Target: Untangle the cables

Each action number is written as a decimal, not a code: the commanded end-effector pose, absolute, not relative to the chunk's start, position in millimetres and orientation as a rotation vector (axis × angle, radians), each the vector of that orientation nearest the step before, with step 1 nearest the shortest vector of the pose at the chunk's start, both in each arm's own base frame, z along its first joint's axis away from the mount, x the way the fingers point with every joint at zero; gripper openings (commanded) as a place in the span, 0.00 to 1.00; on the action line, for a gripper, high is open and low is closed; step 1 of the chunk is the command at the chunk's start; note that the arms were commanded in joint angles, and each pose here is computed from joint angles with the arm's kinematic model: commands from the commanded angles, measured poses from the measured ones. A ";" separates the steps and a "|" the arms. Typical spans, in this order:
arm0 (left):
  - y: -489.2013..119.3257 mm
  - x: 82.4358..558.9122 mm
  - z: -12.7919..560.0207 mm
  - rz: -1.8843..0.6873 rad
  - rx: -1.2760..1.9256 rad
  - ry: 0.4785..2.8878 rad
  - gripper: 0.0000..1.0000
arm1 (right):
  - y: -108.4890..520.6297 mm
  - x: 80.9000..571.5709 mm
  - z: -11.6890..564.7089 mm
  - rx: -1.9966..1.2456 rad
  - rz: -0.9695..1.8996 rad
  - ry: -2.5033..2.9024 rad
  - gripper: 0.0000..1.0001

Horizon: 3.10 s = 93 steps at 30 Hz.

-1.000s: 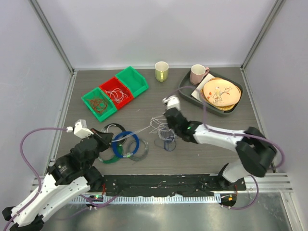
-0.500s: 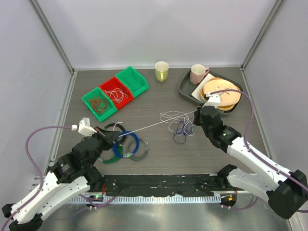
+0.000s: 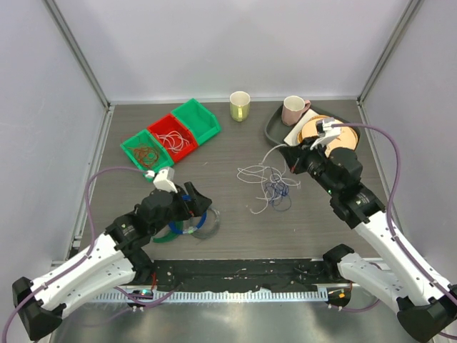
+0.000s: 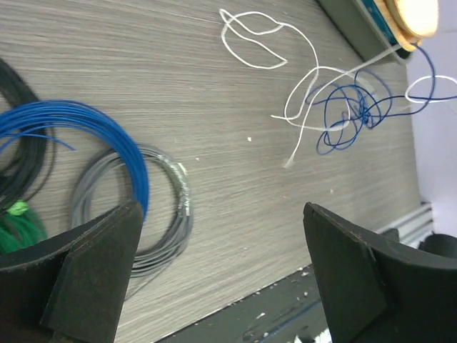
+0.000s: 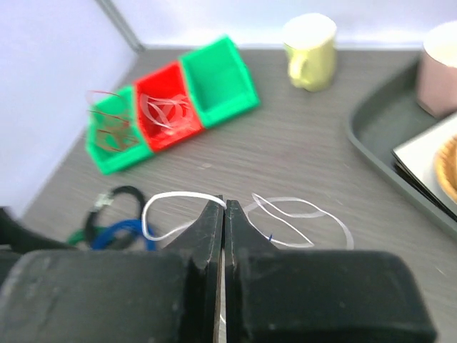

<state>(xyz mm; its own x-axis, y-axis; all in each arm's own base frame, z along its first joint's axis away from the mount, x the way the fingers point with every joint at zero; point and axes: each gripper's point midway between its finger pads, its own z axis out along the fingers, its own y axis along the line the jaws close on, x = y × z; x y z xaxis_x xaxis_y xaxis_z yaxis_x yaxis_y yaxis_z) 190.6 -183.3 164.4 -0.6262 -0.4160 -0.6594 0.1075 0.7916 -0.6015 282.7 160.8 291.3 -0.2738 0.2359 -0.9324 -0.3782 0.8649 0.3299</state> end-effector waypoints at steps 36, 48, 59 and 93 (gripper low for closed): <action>-380.0 219.1 228.8 -1.218 0.493 1.649 0.99 | 237.8 219.4 383.3 -0.158 1.388 1.570 0.01; -369.4 223.6 176.1 -1.086 0.399 1.780 0.31 | 216.6 226.2 382.2 -0.101 1.232 1.548 0.01; -290.6 227.1 126.0 -0.801 0.189 1.916 0.05 | 70.9 266.5 345.4 0.427 0.432 1.520 0.01; -220.4 268.9 98.9 -0.420 -0.133 2.121 0.33 | 26.3 232.2 368.4 0.558 0.383 1.382 0.01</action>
<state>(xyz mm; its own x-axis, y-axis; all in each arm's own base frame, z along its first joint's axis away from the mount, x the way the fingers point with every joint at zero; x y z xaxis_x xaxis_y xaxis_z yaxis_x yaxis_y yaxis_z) 263.2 -212.2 95.5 -0.5412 -0.2340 -0.8077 0.0557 0.9484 -0.3122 228.5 18.3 354.1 0.1505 0.5446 -0.8251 0.1141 0.8194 0.5617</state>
